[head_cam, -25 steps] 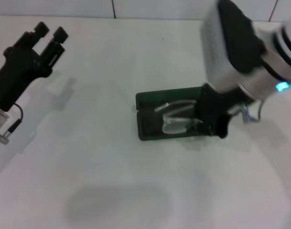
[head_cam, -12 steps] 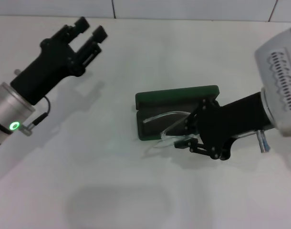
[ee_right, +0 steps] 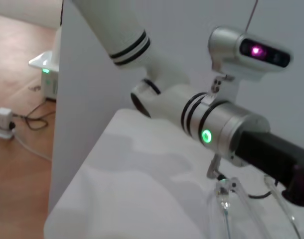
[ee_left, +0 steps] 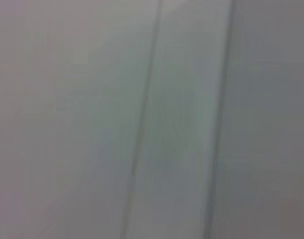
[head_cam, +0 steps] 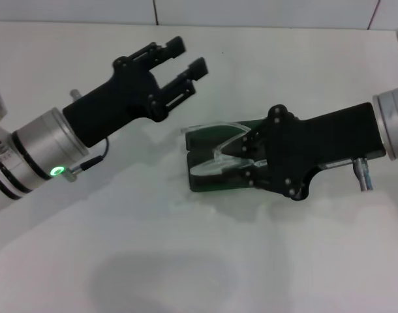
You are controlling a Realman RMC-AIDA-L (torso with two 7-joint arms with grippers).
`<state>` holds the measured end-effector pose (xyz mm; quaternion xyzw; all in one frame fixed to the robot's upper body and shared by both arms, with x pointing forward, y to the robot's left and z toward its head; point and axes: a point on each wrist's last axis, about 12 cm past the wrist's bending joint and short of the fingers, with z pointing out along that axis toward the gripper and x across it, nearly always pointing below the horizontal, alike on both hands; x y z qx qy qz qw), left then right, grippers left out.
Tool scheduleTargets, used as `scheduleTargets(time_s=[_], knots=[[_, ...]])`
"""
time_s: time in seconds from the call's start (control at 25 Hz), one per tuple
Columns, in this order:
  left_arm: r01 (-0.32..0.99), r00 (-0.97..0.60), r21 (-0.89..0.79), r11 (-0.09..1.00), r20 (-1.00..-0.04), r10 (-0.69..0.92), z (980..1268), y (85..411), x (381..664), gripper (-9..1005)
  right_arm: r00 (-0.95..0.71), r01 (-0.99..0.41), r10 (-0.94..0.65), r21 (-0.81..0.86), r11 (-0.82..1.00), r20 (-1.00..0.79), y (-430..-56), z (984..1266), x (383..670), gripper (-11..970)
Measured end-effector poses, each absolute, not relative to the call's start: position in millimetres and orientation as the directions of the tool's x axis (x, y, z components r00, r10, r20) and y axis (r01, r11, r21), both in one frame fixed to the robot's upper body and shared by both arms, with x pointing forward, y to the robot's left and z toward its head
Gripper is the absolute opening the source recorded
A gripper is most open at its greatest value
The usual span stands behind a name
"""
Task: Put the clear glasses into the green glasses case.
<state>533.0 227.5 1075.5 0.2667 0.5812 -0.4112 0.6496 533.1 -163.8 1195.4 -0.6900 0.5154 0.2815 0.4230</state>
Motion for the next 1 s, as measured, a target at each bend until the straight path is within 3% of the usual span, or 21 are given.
scheduleTargets(time_s=[0.24, 1.0], knots=[[0.92, 0.004, -0.095, 0.381, -0.968, -0.251, 1086.1, 210.5, 527.3, 575, 0.275, -0.961, -0.429, -0.266, -0.083, -0.861, -163.9, 1198.5, 539.0, 123], [0.947, 0.02, -0.077, 0.313, -0.955, -0.295, 1092.2, 206.4, 519.8, 575, 0.162, -0.987, -0.413, -0.151, -0.061, -0.896, -160.2, 1202.6, 551.9, 123]])
